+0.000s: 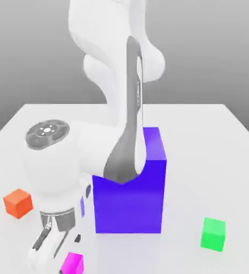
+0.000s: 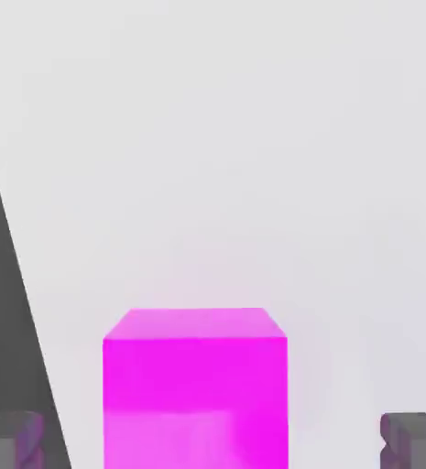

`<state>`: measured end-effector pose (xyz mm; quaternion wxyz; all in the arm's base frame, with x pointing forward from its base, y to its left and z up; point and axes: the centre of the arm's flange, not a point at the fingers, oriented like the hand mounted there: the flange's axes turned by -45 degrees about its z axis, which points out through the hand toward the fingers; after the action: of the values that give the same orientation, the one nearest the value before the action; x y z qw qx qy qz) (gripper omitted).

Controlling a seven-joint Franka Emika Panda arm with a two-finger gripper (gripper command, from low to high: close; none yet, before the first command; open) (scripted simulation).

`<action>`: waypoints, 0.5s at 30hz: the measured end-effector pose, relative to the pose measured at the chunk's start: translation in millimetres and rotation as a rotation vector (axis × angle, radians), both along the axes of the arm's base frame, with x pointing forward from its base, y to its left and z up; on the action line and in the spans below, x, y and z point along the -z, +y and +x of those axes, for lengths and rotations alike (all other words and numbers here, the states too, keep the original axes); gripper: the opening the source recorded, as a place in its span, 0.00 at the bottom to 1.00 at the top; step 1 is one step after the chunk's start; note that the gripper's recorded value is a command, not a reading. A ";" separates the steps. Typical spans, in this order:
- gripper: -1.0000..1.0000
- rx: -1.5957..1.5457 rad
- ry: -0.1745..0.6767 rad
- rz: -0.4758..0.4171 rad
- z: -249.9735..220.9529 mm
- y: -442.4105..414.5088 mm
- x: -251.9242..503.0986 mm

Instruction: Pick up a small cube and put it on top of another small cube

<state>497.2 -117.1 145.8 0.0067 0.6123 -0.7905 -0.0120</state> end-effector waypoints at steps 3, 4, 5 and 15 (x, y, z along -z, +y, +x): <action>0.50 -0.012 0.035 0.015 -3.1 1.5 14.4; 0.50 -0.007 0.065 0.028 -5.5 2.7 18.7; 0.00 -0.043 0.087 0.040 -7.4 3.9 21.5; 0.00 -0.002 0.012 0.006 -1.0 0.5 10.6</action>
<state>496.2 -116.6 135.2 0.0097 0.6133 -0.7896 -0.0183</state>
